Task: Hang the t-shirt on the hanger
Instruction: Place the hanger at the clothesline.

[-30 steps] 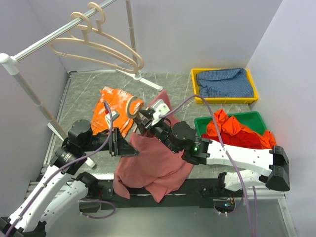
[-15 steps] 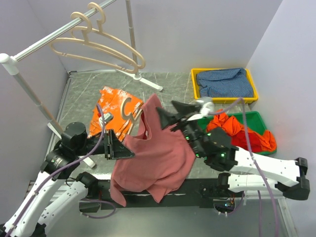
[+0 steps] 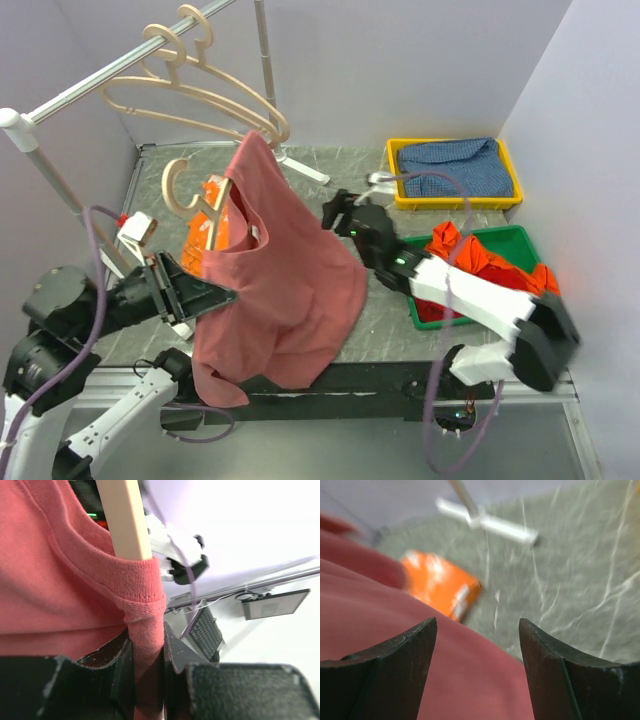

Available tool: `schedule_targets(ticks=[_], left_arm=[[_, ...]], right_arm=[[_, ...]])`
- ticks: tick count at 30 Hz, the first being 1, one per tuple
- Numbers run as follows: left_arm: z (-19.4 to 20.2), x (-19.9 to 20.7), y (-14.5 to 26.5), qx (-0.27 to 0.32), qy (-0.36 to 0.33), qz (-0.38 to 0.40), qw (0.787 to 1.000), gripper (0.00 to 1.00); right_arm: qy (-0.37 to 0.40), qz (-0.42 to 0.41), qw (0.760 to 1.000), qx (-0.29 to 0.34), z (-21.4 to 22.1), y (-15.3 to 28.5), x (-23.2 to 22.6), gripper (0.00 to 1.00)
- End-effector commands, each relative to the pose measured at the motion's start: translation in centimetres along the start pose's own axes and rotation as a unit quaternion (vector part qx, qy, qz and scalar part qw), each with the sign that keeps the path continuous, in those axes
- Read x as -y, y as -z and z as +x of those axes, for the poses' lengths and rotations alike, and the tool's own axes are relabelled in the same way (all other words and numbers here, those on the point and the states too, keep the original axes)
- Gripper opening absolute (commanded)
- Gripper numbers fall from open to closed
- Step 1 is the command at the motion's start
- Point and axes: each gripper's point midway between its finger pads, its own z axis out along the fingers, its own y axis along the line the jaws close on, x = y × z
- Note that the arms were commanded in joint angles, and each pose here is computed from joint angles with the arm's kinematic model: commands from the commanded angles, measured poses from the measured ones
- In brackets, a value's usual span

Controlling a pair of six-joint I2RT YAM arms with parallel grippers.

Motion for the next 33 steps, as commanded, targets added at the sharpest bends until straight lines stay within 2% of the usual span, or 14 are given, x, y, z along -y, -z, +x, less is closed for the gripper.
schedule_targets(ticks=[1, 8, 14, 18, 23, 28, 33], left_arm=[[-2.6, 4.6, 0.5, 0.046, -0.038, 0.045, 0.997, 0.01], [-3.8, 7.7, 1.2, 0.061, -0.067, 0.062, 0.994, 0.01], [-6.0, 7.9, 1.4, 0.122, -0.073, 0.049, 0.989, 0.01], [-9.8, 6.7, 1.5, 0.220, -0.053, 0.011, 0.974, 0.01], [-12.3, 4.3, 0.4, 0.274, -0.024, -0.015, 0.961, 0.01], [-14.6, 1.2, -0.1, 0.335, 0.018, -0.052, 0.940, 0.01], [-16.0, -1.8, -1.8, 0.360, 0.050, -0.072, 0.929, 0.01]], right_arm=[[-0.019, -0.034, 0.998, -0.058, 3.6, -4.0, -3.5, 0.73], [-0.034, -0.104, 0.986, -0.125, 9.3, -6.4, -8.4, 0.70], [-0.038, -0.206, 0.962, -0.175, 13.4, -1.4, -14.4, 0.69], [-0.046, -0.299, 0.928, -0.216, 15.1, 3.9, -19.0, 0.69], [-0.081, -0.378, 0.888, -0.251, 15.5, 8.9, -22.1, 0.68], [-0.099, -0.410, 0.865, -0.271, 15.4, 10.7, -23.0, 0.68], [-0.098, -0.422, 0.857, -0.279, 15.5, 10.6, -24.0, 0.68]])
